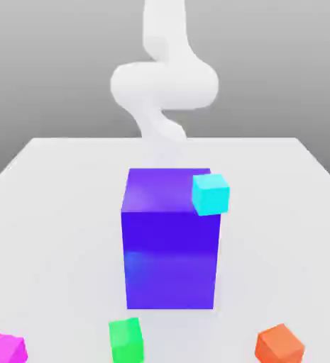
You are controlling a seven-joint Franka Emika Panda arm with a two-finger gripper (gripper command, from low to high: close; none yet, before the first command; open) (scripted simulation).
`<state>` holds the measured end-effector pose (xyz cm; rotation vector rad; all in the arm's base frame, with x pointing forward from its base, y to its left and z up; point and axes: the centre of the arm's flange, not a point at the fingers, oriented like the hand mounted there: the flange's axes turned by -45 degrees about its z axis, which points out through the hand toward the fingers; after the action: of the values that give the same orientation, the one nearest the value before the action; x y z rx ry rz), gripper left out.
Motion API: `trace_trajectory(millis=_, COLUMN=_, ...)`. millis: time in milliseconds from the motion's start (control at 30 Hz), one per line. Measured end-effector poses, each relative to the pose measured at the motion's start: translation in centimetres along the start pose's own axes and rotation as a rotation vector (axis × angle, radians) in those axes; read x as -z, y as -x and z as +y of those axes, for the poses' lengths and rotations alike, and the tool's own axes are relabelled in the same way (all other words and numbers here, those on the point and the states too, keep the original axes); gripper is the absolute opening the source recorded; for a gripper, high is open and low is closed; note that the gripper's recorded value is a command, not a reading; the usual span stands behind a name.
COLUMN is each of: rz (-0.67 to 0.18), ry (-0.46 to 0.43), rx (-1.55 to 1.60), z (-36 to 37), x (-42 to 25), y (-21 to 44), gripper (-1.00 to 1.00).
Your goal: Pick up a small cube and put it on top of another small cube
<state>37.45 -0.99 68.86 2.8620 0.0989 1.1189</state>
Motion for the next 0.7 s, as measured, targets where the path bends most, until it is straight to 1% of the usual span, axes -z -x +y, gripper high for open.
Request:
trace_trajectory(millis=167, rz=-0.122, ry=0.045, rx=0.203, z=2.4, x=-7.5, y=-0.2, gripper=0.0)
trace_trajectory(millis=333, rz=-0.245, ry=0.045, rx=0.394, z=5.3, x=-14.7, y=0.9, gripper=0.0)
trace_trajectory(millis=500, rz=-0.364, ry=0.003, rx=0.576, z=8.5, x=-21.6, y=3.3, gripper=0.0)
trace_trajectory(millis=700, rz=-0.486, ry=-0.097, rx=0.776, z=12.9, x=-29.4, y=7.9, gripper=0.0)
